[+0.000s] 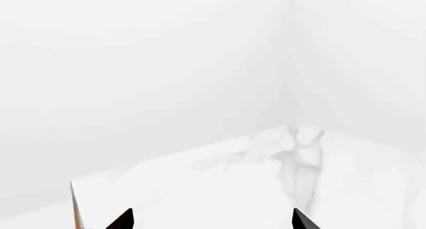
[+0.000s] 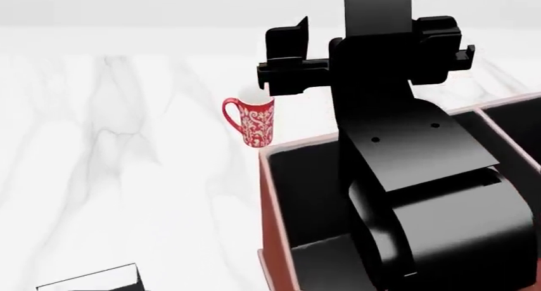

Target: Pick up the book and place it in the right compartment of the caddy.

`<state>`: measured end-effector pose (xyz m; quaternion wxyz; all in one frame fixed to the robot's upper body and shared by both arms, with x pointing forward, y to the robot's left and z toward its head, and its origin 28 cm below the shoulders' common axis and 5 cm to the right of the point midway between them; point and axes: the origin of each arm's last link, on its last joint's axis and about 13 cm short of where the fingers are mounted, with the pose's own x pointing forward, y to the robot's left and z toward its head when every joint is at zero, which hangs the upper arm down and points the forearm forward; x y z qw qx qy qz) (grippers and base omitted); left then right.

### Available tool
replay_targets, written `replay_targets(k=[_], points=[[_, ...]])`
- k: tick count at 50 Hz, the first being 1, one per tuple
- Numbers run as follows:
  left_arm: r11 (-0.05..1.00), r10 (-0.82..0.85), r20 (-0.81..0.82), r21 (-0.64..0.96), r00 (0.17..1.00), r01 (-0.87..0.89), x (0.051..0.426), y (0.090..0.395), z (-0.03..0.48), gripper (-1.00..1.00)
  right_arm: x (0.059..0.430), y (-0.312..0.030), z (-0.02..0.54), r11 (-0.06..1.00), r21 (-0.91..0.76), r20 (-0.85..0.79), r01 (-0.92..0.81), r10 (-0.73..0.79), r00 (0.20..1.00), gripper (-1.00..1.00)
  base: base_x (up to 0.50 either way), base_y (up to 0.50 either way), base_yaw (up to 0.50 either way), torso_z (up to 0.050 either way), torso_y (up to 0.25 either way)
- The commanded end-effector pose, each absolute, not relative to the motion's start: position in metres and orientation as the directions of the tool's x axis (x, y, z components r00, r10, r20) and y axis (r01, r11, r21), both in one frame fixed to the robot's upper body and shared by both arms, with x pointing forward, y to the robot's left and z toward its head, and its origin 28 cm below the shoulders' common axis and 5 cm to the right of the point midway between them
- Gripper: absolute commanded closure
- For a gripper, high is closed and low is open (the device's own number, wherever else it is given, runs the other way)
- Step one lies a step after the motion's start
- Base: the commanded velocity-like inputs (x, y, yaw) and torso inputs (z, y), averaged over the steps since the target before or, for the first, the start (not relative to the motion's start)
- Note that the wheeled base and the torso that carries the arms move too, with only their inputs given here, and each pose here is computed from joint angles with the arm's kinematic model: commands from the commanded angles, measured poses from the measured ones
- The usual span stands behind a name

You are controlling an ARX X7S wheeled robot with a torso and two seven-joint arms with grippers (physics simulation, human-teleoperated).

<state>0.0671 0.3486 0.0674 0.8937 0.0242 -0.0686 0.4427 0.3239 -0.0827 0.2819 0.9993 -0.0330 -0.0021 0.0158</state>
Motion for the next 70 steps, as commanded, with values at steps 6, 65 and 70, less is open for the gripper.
replay_targets(k=[6, 65, 70], points=[[0.605, 0.789, 0.145, -0.017, 0.597, -0.796, 0.066, 0.349, 0.067, -1.0, 0.324, -0.083, 0.283, 0.997, -0.066, 0.003, -0.036, 0.036, 0.999, -1.0, 0.5, 0.0, 0.0, 0.0, 0.002], [0.595, 0.797, 0.145, -0.022, 0.587, -0.803, 0.064, 0.35, 0.068, -1.0, 0.234, -0.036, 0.245, 0.114, -0.337, -0.411, -0.935, 0.876, 0.254, -1.0, 0.07, 0.0, 0.0, 0.0, 0.0], [0.596, 0.796, 0.146, -0.023, 0.587, -0.803, 0.064, 0.35, 0.068, -1.0, 0.23, -0.037, 0.24, 0.052, -0.322, -0.446, -0.945, 0.872, 0.2, -1.0, 0.0, 0.0, 0.0, 0.0, 0.0]])
